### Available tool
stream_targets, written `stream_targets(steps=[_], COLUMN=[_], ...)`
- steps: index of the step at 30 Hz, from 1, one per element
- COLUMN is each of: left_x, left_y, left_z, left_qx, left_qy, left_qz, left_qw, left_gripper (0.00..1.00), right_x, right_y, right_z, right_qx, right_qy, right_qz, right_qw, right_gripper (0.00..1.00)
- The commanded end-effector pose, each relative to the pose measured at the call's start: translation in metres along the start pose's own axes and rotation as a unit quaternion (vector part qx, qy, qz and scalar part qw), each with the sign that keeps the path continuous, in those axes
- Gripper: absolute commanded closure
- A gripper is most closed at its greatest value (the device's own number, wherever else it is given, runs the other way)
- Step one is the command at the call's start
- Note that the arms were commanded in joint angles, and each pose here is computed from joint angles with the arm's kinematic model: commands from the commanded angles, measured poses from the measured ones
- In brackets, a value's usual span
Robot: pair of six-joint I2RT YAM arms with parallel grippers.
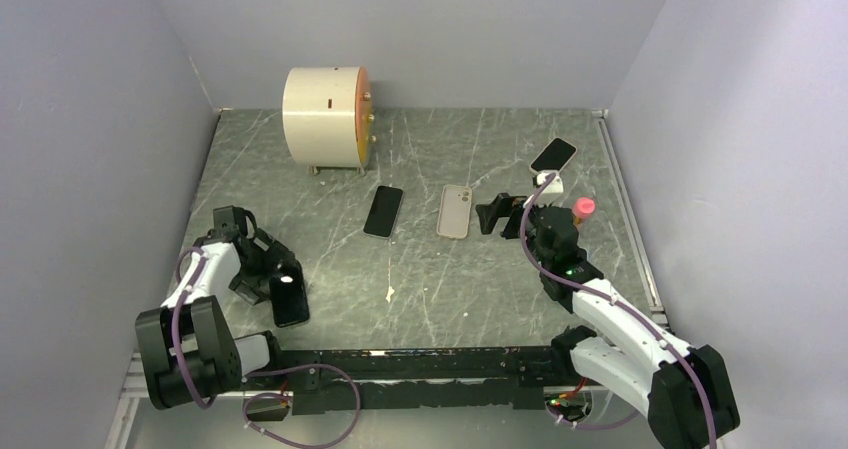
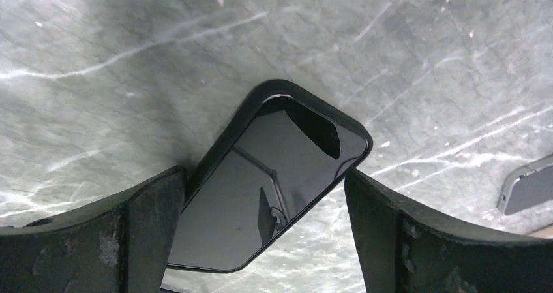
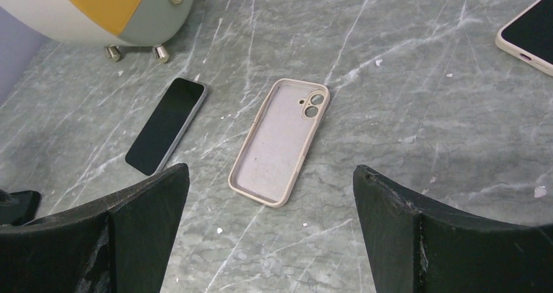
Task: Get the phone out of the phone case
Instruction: Pick up the phone at the center of the board.
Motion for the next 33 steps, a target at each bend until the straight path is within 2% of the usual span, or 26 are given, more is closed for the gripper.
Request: stream_targets(steps=[1, 7, 13, 18, 25, 30, 33], left_x=[-0.017, -0.023, -0.032, -0.038, -0.051, -0.053, -0.052], left_y=[-0.017, -0.018, -0.019, -0.017, -0.018, -0.022, -0.028], left_z=[0.003, 0.009, 0.004, -0.004, -0.014, -0.013, -0.01], left_qx=[-0.056, -0.011, 0.058, 0.113, 0.111, 0.084, 0.058], left_qy=[0.034, -0.002, -0.008, 0.012, 0.027, 0.022, 0.018], left_qz=[0.016, -0.035, -0.081, -0.083, -0.07, -0.074, -0.085], left_qw=[0.998, 0.999, 0.995, 0.99, 0.991, 0.994, 0.995], left_gripper=[0.05, 0.05, 0.05, 0.05, 0.05, 0.15, 0.25], right_x=[0.013, 0.012, 0.013, 0.014, 0.014, 0.013, 0.012], right_y=[0.005, 0.005, 0.005, 0.006, 0.007, 0.008, 0.014], right_z=[-0.001, -0.003, -0.002, -0.001, -0.001, -0.002, -0.005], right_qx=[0.007, 0.009, 0.01, 0.013, 0.011, 0.01, 0.021], right_qy=[-0.027, -0.025, -0.026, -0.028, -0.029, -0.027, -0.008], right_qz=[0.006, 0.005, 0.005, 0.005, 0.004, -0.02, -0.027], right_qw=[1.0, 1.0, 1.0, 1.0, 1.0, 0.999, 0.999], right_gripper=[0.01, 0.01, 0.01, 0.01, 0.01, 0.01, 0.01])
Point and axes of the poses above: each gripper's point midway between its finger pads, its own z axis back along the fingers, its own y axis along the line the jaws close on, x = y × z, the point moved 2 cm from there along z, back along the fingers, and after that the axes turned 1 degree about -z, right-handed, at the moved point
